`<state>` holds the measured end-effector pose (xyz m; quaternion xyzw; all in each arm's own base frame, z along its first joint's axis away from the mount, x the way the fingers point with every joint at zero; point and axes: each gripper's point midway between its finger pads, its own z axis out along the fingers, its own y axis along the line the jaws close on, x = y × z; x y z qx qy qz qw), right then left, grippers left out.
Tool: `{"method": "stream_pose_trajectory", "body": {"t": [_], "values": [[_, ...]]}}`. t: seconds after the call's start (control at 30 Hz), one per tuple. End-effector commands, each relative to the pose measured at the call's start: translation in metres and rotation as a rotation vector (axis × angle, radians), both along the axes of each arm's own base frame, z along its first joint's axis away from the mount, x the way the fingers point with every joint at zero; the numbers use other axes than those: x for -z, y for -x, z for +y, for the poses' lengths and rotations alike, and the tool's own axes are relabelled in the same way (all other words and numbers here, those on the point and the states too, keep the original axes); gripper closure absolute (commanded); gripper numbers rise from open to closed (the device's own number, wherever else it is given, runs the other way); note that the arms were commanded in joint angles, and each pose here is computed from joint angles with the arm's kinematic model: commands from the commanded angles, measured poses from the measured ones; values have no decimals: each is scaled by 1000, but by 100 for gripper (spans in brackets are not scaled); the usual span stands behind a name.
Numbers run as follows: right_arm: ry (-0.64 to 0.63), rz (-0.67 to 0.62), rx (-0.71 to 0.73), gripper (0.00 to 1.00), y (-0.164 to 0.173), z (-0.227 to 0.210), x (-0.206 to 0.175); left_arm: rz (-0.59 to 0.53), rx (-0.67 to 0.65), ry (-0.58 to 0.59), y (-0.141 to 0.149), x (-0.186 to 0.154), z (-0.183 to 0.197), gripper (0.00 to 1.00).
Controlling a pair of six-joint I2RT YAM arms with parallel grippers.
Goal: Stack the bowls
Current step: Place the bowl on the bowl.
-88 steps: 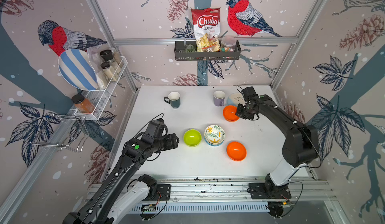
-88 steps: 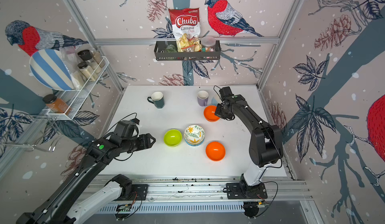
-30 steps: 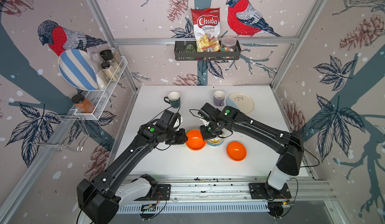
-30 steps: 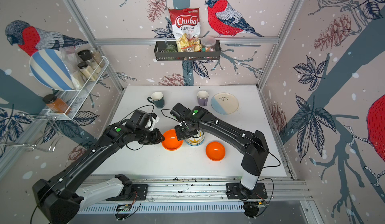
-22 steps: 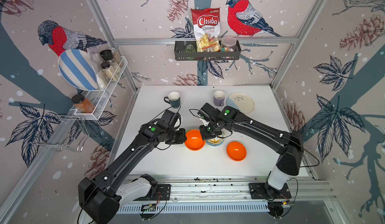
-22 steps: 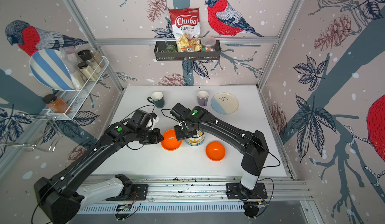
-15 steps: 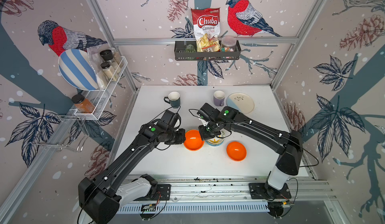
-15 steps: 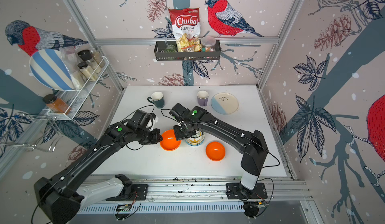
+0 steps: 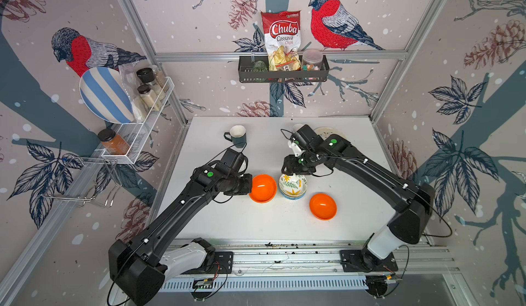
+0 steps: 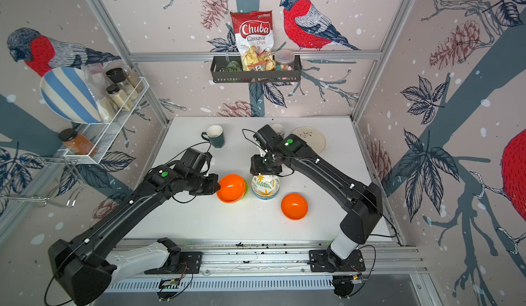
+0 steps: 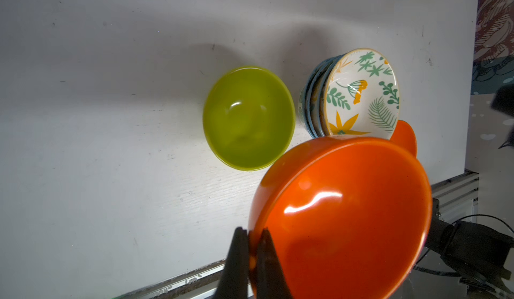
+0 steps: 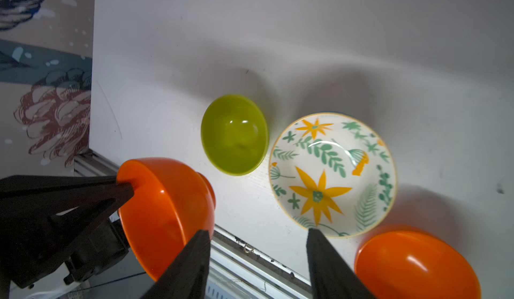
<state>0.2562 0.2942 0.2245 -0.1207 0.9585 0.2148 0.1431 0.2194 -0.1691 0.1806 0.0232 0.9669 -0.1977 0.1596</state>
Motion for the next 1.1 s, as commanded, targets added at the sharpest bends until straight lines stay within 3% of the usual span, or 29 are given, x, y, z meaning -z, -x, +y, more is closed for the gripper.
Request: {"method": "stream_pose_trajectory", "body": {"t": [0.0,0.37,1.07], "values": [[-1,-31,57,42,-11,-26,-6,-9,-18,-57,-6,3,8,100],[-59,-42,183,43,-20,-88,-11,7,-45,-80,-27,23,-1,100],[-86,-31,185,43,-14,-92,-2,-2,-97,-118,-50,56,-3,100]]}}
